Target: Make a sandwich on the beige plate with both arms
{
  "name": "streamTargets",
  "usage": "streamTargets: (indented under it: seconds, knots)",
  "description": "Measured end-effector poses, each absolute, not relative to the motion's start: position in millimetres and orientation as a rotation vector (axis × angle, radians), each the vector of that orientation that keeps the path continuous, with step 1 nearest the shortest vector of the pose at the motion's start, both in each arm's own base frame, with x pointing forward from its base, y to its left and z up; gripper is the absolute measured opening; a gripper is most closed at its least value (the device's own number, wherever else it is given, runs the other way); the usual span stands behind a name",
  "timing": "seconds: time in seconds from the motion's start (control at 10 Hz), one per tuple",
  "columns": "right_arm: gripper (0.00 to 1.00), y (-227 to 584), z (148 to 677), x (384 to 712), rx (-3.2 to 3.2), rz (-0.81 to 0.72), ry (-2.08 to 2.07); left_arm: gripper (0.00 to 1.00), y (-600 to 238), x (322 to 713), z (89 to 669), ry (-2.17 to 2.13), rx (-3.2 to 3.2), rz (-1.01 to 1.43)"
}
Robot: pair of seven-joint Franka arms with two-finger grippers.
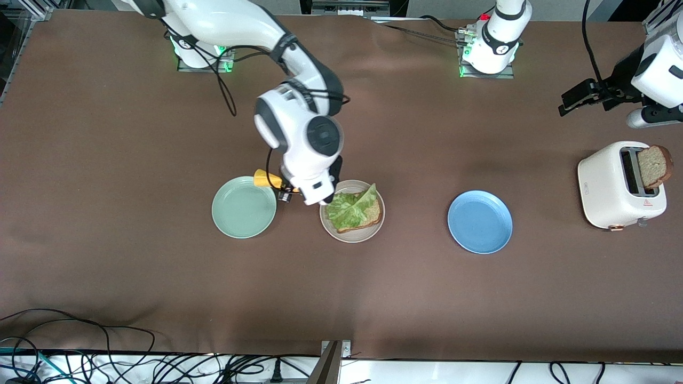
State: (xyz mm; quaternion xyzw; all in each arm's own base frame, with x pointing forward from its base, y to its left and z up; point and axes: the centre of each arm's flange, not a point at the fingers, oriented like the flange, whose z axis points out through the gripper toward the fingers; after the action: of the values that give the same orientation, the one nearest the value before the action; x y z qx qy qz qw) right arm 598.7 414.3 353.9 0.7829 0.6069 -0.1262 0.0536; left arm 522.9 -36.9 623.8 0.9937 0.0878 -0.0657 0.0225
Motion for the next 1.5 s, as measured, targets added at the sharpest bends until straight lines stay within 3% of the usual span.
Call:
streamTargets:
  seconds: [0.4, 0.6, 1.2, 1.5]
  knots:
    - [0.03, 316, 352, 628, 2.684, -0.327, 2.076, 1.0, -36, 523, 624, 0.274, 3.077, -0.206]
    - [0.03, 273, 354, 637, 2.723, -0.224, 2.27, 1.0, -36, 522, 623, 0.276, 3.077, -0.214]
    - [0.03, 87, 334, 647, 2.81, 0.282, 2.852, 1.0, -4, 526, 614, 0.323, 3.064, -0.26]
    - [0.03, 20, 278, 642, 2.624, 0.677, 3.13, 1.0, -11, 532, 602, 0.3, 3.063, -0.294]
